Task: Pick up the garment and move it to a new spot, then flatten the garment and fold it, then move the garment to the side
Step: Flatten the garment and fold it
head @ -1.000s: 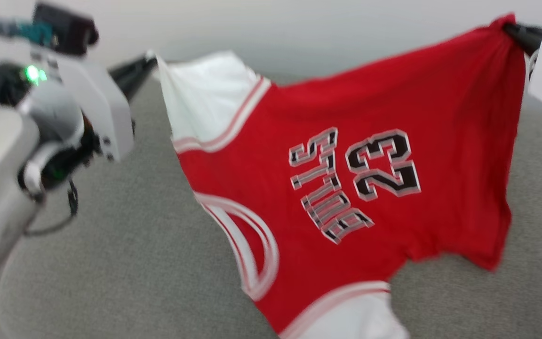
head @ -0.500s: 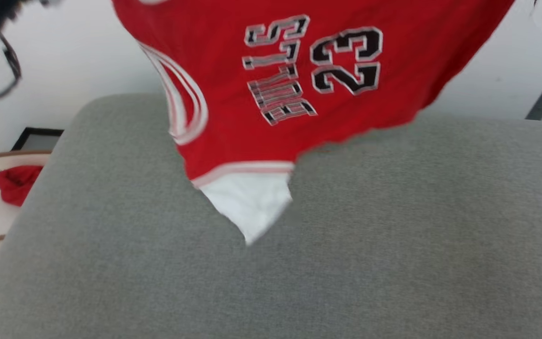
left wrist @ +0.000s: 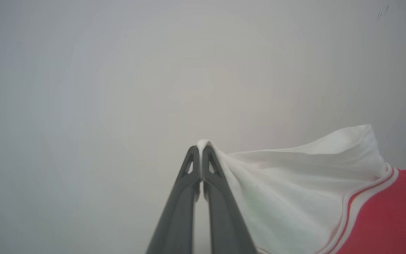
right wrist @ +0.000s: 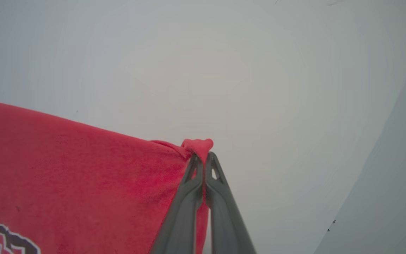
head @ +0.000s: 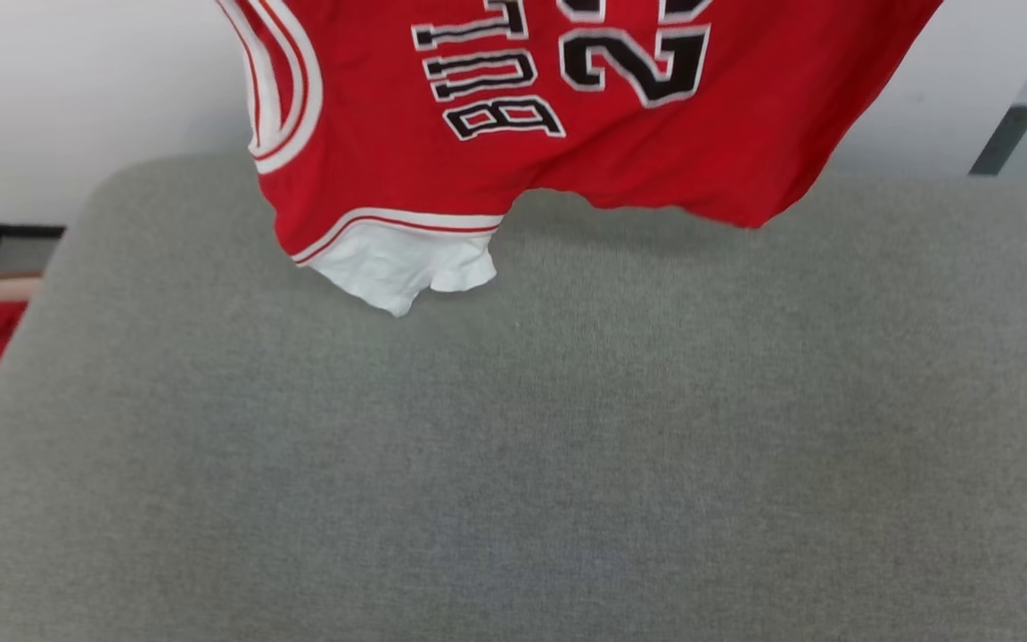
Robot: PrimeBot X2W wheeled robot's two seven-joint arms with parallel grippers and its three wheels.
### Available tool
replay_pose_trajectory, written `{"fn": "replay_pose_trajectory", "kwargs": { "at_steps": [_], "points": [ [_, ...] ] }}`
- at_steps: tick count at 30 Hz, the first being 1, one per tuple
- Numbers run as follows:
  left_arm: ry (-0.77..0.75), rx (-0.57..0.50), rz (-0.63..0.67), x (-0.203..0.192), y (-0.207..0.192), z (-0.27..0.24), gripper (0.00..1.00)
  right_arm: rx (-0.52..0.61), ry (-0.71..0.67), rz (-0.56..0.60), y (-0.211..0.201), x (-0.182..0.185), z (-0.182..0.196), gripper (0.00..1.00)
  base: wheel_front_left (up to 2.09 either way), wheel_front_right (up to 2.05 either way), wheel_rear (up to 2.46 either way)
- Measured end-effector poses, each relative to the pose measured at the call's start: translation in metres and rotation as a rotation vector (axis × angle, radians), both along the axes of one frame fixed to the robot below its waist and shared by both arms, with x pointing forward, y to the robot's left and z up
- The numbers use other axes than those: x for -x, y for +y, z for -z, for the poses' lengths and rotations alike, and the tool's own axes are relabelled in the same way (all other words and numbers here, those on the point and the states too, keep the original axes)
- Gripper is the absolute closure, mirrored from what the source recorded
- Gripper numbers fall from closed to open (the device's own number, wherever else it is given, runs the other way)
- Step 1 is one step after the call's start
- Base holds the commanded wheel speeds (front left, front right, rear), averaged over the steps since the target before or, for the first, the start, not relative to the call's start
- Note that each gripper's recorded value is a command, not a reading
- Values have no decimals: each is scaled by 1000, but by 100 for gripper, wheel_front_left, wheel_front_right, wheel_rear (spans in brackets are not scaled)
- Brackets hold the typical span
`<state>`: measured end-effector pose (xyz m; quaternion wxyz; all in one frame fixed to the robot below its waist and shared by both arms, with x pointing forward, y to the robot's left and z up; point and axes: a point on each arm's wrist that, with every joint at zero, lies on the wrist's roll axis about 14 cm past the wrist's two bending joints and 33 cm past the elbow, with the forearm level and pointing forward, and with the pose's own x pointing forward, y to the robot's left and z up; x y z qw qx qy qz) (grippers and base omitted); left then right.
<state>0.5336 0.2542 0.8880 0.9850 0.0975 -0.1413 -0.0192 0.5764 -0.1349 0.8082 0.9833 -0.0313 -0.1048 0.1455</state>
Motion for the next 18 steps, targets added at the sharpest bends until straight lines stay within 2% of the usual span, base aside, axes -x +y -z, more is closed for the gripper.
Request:
{"fn": "replay_pose_trajectory", "kwargs": {
  "at_steps": [4,11,18],
  "points": [
    [-49,5,2,-22,-1,-5,100,-3,-27,11,-1,-21,-4,100,0,0,0],
    [-179,-12,19,-71,-9,-14,100,5,-149,51,-6,-69,-5,100,0,0,0],
    [-309,-31,66,-125,-30,-8,100,35,-243,97,-16,-123,34,100,0,0,0]
  ]
}}
